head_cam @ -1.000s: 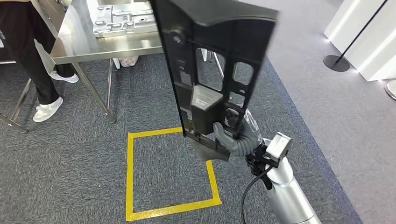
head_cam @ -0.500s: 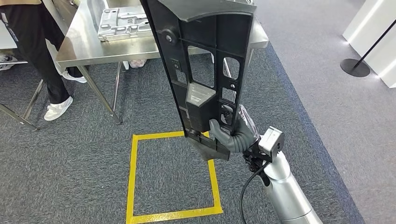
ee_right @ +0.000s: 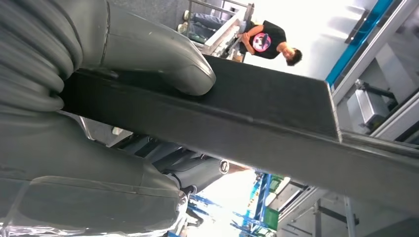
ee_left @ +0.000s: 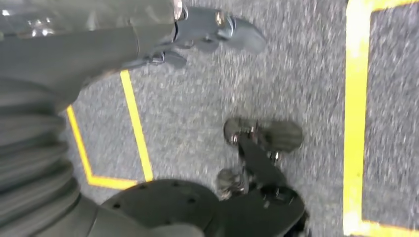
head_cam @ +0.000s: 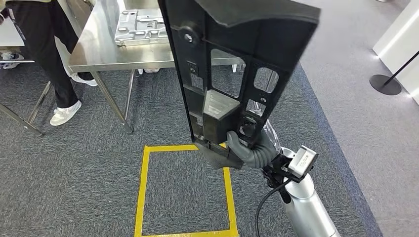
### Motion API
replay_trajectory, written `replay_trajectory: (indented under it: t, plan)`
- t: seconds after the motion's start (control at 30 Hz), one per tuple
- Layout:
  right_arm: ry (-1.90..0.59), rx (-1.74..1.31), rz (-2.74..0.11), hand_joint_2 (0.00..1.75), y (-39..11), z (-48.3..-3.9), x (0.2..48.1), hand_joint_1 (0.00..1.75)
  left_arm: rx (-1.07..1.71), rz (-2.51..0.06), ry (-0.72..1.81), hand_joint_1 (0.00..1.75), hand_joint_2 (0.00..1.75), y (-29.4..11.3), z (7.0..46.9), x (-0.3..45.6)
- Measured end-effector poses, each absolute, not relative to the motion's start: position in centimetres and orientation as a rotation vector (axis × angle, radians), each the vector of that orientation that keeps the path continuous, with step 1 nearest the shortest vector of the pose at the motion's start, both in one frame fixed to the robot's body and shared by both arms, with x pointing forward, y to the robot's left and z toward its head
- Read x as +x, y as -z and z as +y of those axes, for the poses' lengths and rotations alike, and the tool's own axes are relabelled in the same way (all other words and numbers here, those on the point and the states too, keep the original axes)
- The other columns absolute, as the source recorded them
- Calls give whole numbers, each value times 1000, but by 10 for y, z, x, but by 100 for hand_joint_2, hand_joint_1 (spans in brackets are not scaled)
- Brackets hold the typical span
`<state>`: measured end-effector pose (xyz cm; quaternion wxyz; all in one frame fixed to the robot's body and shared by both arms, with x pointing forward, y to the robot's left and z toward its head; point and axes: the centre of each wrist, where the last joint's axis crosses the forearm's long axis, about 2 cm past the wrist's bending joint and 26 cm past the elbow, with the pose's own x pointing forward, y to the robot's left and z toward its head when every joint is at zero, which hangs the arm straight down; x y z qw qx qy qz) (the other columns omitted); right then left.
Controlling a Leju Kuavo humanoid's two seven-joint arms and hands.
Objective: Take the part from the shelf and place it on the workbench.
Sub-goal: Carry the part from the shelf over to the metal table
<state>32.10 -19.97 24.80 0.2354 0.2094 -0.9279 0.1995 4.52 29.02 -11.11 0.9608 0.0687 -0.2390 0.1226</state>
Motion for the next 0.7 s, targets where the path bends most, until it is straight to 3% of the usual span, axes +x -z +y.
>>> replay_trajectory:
  t: [0.7]
  plan:
    - [-561, 545, -2519, 175, -249, -198, 320, 175, 147, -481, -253, 0, 175, 111, 288, 44]
